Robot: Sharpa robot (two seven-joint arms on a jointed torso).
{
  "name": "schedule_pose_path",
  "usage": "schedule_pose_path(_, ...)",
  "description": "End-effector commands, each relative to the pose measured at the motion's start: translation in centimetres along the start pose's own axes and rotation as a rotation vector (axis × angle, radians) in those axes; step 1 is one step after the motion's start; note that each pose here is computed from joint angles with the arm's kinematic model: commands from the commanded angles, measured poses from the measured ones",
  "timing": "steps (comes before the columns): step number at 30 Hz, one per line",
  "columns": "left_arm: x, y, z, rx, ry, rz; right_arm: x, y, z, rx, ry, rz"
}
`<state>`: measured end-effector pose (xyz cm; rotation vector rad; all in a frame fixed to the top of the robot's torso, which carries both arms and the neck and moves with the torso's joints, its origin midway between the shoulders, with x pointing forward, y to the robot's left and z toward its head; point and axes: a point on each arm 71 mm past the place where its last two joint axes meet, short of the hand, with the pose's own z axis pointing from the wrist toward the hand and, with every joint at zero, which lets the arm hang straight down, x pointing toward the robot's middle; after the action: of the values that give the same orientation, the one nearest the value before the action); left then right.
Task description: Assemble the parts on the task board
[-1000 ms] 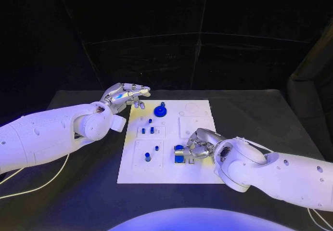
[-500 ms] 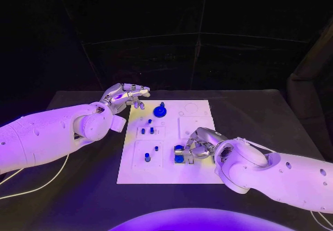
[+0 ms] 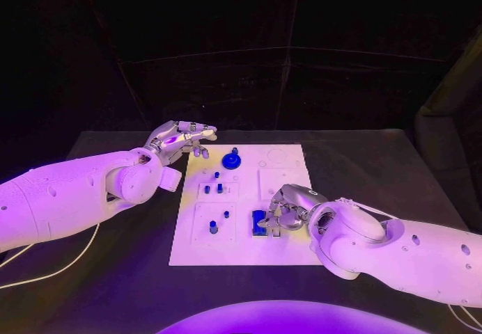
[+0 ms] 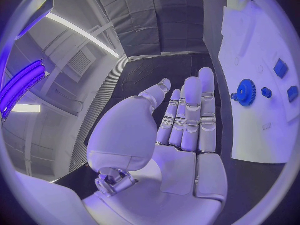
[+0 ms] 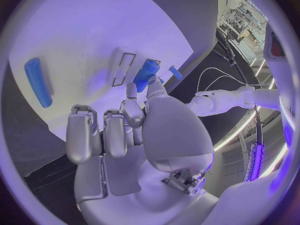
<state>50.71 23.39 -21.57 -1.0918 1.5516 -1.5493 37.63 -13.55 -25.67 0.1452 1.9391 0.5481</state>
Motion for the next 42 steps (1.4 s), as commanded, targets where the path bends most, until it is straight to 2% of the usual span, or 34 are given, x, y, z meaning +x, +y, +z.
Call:
schedule_pose_path(1, 0.16, -0.04, 0.06, -0.001, 0.014, -0.008, -0.1, 0.0, 0.1, -0.012, -0.012, -0.034)
schedule_pose_path(7, 0.11, -0.02, 0.04, -0.002, 0.013, -0.008, -0.5, 0.1, -0.1, -0.035, -0.049, -0.004)
schedule_pose_path(12, 0.07, 0.00, 0.00, -0.003, 0.012, -0.008, -1.1, -0.6, -0.9, -0.056, -0.073, 0.061)
schedule_pose_path(16, 0.00, 0.02, -0.05, -0.003, 0.012, -0.009, -2.1, -2.7, -2.0, -0.012, -0.062, 0.106)
schedule_pose_path(22, -0.08, 0.03, -0.09, -0.002, 0.009, -0.008, -3.7, -6.1, -3.0, 0.057, -0.038, 0.102)
schedule_pose_path(25, -0.06, 0.03, -0.09, -0.002, 0.010, -0.008, -4.2, -7.1, -3.5, 0.073, -0.034, 0.077)
schedule_pose_path(29, -0.02, 0.04, -0.08, -0.002, 0.011, -0.009, -4.4, -7.8, -3.8, 0.080, -0.018, -0.027)
schedule_pose_path(34, -0.05, 0.09, -0.13, -0.002, 0.011, -0.009, -4.5, -8.3, -3.8, 0.102, -0.013, -0.131)
schedule_pose_path(42, -0.17, 0.15, -0.24, -0.004, 0.009, -0.010, -4.1, -8.4, -3.4, 0.127, 0.013, -0.207)
